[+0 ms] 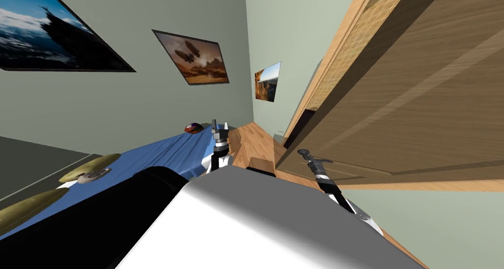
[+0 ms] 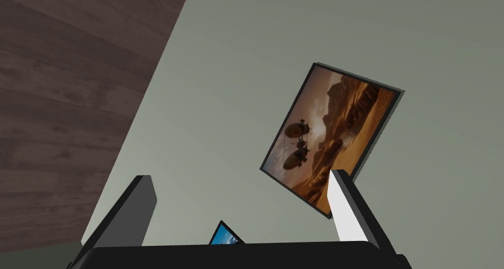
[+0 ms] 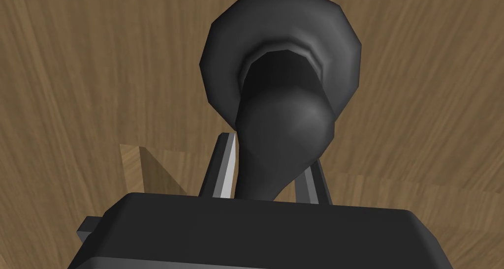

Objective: Pull the door open

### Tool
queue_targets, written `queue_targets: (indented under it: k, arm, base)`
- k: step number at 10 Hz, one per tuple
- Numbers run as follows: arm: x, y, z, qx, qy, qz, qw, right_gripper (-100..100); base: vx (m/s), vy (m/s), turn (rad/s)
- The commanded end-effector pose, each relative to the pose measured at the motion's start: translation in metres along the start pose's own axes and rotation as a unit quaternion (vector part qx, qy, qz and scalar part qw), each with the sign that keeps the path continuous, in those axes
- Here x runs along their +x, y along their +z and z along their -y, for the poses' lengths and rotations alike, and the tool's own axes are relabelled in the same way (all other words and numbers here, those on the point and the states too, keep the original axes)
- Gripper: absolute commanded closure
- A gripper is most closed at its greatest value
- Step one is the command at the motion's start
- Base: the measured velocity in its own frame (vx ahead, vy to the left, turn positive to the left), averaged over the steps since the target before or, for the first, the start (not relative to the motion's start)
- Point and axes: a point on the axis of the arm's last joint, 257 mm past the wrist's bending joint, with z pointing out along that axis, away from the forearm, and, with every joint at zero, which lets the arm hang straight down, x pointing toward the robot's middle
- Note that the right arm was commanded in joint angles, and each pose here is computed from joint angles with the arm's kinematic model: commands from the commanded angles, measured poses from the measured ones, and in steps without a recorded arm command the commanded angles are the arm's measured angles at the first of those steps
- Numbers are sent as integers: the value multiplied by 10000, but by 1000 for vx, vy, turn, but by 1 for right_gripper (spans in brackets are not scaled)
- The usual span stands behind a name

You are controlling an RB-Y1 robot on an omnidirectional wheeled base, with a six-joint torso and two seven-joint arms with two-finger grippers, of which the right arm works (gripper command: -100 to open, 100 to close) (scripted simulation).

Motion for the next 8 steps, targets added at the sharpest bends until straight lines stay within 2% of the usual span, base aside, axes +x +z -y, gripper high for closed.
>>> queue_targets:
  k: [1, 5, 6, 7, 8]
  arm:
    - [-10, 62, -12, 10, -12, 76, 10000, 100]
    - [36, 177, -4, 73, 30, 172, 9998, 100]
    - [45, 155, 10, 75, 44, 150, 9998, 100]
    - [51, 70, 25, 83, 41, 77, 9999, 100]
    - [47, 44, 23, 78, 38, 55, 9999, 100]
  base:
    - [-207, -98, 175]
    - [-204, -68, 133]
    - [-80, -36, 46]
    - [-114, -38, 158]
    - [-177, -54, 128]
